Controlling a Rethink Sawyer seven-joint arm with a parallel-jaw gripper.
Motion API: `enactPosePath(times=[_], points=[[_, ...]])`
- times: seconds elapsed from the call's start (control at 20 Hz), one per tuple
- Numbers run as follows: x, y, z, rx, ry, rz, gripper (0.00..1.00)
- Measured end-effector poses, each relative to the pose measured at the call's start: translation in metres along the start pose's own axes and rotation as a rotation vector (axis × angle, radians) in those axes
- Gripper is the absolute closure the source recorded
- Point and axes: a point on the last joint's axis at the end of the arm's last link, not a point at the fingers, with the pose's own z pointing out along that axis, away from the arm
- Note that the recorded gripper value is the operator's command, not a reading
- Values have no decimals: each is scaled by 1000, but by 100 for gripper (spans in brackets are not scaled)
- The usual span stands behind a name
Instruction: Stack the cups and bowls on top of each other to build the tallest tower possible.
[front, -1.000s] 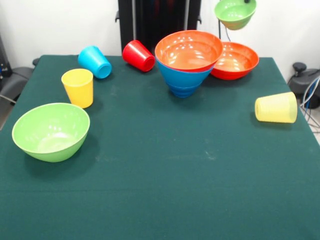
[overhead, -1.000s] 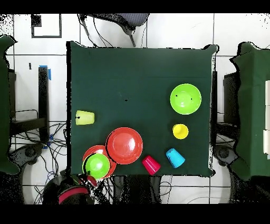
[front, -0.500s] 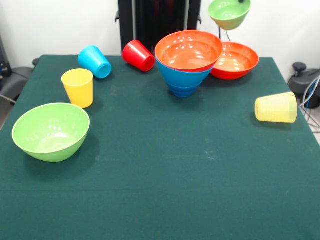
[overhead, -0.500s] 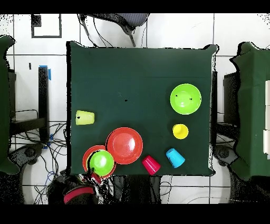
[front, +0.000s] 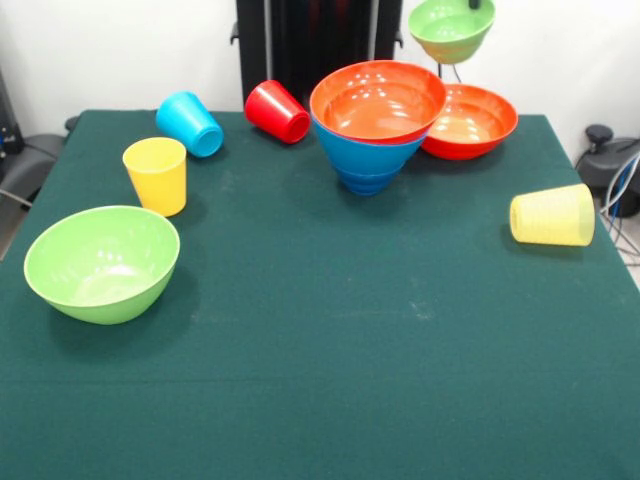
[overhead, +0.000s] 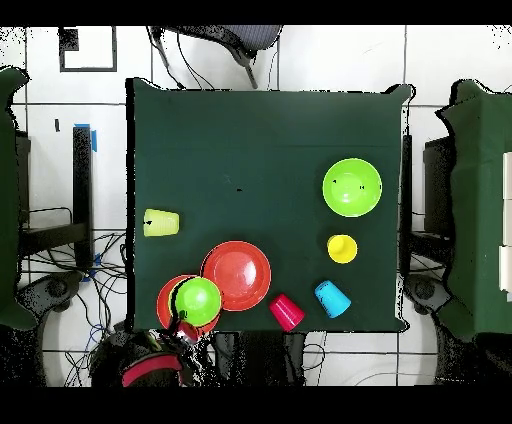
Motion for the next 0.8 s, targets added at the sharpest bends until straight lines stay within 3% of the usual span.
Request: enactPosePath(times=[0.4,0.7,0.8], points=[[5,-8,2,13,-11,-60,100],[13,-12,5,37,-14,-147,100],[19,-15,5,64,-2,-189,100]])
